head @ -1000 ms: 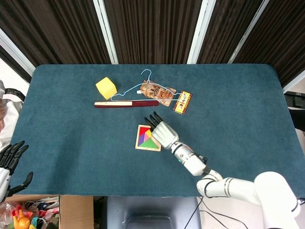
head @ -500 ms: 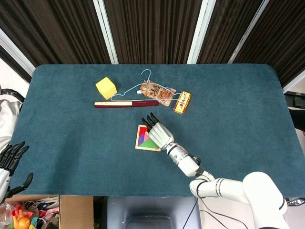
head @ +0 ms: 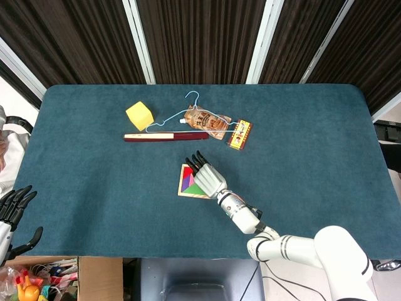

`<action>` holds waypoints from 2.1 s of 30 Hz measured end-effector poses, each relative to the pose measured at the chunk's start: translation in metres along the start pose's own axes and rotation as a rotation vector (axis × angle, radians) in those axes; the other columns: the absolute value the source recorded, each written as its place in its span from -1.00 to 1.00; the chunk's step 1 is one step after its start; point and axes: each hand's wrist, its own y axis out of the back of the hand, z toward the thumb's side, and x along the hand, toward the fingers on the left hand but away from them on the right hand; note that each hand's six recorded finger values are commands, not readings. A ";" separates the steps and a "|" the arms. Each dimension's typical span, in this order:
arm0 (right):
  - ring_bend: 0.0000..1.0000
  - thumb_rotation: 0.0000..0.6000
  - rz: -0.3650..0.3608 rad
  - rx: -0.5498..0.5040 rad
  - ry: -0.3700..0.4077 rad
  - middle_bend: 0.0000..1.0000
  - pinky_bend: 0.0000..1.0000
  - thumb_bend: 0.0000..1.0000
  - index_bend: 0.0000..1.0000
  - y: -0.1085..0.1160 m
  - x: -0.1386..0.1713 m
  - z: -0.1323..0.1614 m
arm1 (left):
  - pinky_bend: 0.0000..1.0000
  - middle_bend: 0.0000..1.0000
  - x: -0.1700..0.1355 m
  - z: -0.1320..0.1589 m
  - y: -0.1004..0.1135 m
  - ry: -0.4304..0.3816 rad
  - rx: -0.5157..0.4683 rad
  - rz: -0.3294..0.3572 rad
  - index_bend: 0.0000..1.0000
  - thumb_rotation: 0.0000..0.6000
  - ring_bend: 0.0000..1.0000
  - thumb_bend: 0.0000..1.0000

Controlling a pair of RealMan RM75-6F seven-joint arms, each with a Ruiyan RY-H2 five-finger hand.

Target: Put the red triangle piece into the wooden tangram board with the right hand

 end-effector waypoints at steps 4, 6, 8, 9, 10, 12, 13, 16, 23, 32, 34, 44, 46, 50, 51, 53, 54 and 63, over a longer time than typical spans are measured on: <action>-1.00 1.00 -0.001 0.002 0.006 -1.00 -1.00 0.03 -0.10 0.001 0.002 0.002 | -0.95 -1.00 0.000 0.001 -0.001 -0.001 0.001 -0.002 -1.00 1.00 -1.00 -0.12; -1.00 1.00 -0.003 0.004 0.008 -1.00 -1.00 0.03 -0.11 0.001 0.002 0.002 | -0.95 -1.00 -0.001 0.001 -0.001 -0.001 0.001 -0.001 -1.00 1.00 -1.00 -0.12; -1.00 1.00 -0.004 0.009 0.009 -1.00 -1.00 0.03 -0.11 0.002 0.003 0.003 | -0.95 -1.00 -0.001 0.001 -0.001 0.000 0.001 -0.003 -1.00 1.00 -1.00 -0.12; -1.00 1.00 -0.004 0.009 0.009 -1.00 -1.00 0.03 -0.11 0.002 0.003 0.003 | -0.95 -1.00 -0.001 0.001 -0.001 0.000 0.001 -0.002 -1.00 1.00 -1.00 -0.12; -1.00 1.00 -0.004 0.007 0.009 -1.00 -1.00 0.03 -0.12 0.002 0.003 0.003 | -0.95 -1.00 -0.001 0.001 -0.001 0.000 0.001 -0.003 -1.00 1.00 -1.00 -0.12; -1.00 1.00 -0.005 0.005 0.008 -1.00 -1.00 0.03 -0.13 0.003 0.004 0.002 | -0.95 -1.00 -0.001 0.001 -0.002 -0.001 0.000 -0.001 -1.00 1.00 -1.00 -0.12; -1.00 1.00 -0.006 0.002 0.007 -1.00 -1.00 0.03 -0.13 0.003 0.004 0.002 | -0.95 -1.00 -0.001 0.001 -0.001 -0.002 0.000 0.000 -1.00 1.00 -1.00 -0.12; -1.00 1.00 -0.012 -0.012 0.004 -1.00 -1.00 0.03 -0.16 0.005 0.006 0.000 | -0.95 -1.00 -0.001 0.001 0.000 -0.003 -0.001 0.002 -1.00 1.00 -1.00 -0.12; -1.00 1.00 -0.029 -0.076 -0.038 -1.00 -1.00 0.03 -0.20 0.008 0.015 -0.022 | -0.95 -1.00 -0.002 0.001 0.000 -0.004 0.000 0.004 -1.00 1.00 -1.00 -0.12; -1.00 1.00 0.032 -0.080 -0.061 -1.00 -1.00 0.06 -0.17 -0.008 0.015 -0.036 | -0.95 -1.00 0.000 0.002 -0.001 -0.007 0.002 -0.001 -1.00 1.00 -1.00 -0.12; -1.00 1.00 0.042 -0.075 -0.058 -1.00 -1.00 0.06 -0.16 -0.012 0.014 -0.035 | -0.95 -1.00 0.000 0.002 -0.001 -0.006 0.001 -0.001 -1.00 1.00 -1.00 -0.12; -1.00 1.00 0.062 -0.070 -0.036 -1.00 -1.00 0.06 -0.15 -0.016 0.008 -0.022 | -0.95 -1.00 -0.001 0.002 0.000 -0.006 -0.001 0.003 -1.00 1.00 -1.00 -0.12; -1.00 1.00 0.060 -0.074 -0.035 -1.00 -1.00 0.06 -0.15 -0.015 0.007 -0.021 | -0.95 -1.00 -0.002 0.002 0.001 -0.007 -0.003 0.004 -1.00 1.00 -1.00 -0.12; -1.00 1.00 0.058 -0.077 -0.032 -1.00 -1.00 0.06 -0.16 -0.014 0.006 -0.020 | -0.95 -1.00 -0.001 0.001 0.001 -0.006 -0.004 0.005 -1.00 1.00 -1.00 -0.12; -1.00 1.00 0.058 -0.076 -0.032 -1.00 -1.00 0.06 -0.16 -0.015 0.006 -0.019 | -0.95 -1.00 -0.002 0.001 0.001 -0.006 -0.005 0.005 -1.00 1.00 -1.00 -0.12; -1.00 1.00 0.061 -0.076 -0.031 -1.00 -1.00 0.06 -0.16 -0.015 0.006 -0.019 | -0.95 -1.00 -0.002 0.001 0.001 -0.006 -0.006 0.004 -1.00 1.00 -1.00 -0.12; -1.00 1.00 0.062 -0.075 -0.031 -1.00 -1.00 0.06 -0.16 -0.015 0.005 -0.018 | -0.95 -1.00 -0.002 0.001 0.001 -0.006 -0.006 0.003 -1.00 1.00 -1.00 -0.12; -1.00 1.00 0.077 -0.071 -0.019 -1.00 -1.00 0.06 -0.16 -0.020 0.006 -0.015 | -0.96 -1.00 -0.001 0.000 0.001 -0.004 -0.007 0.000 -1.00 1.00 -1.00 -0.12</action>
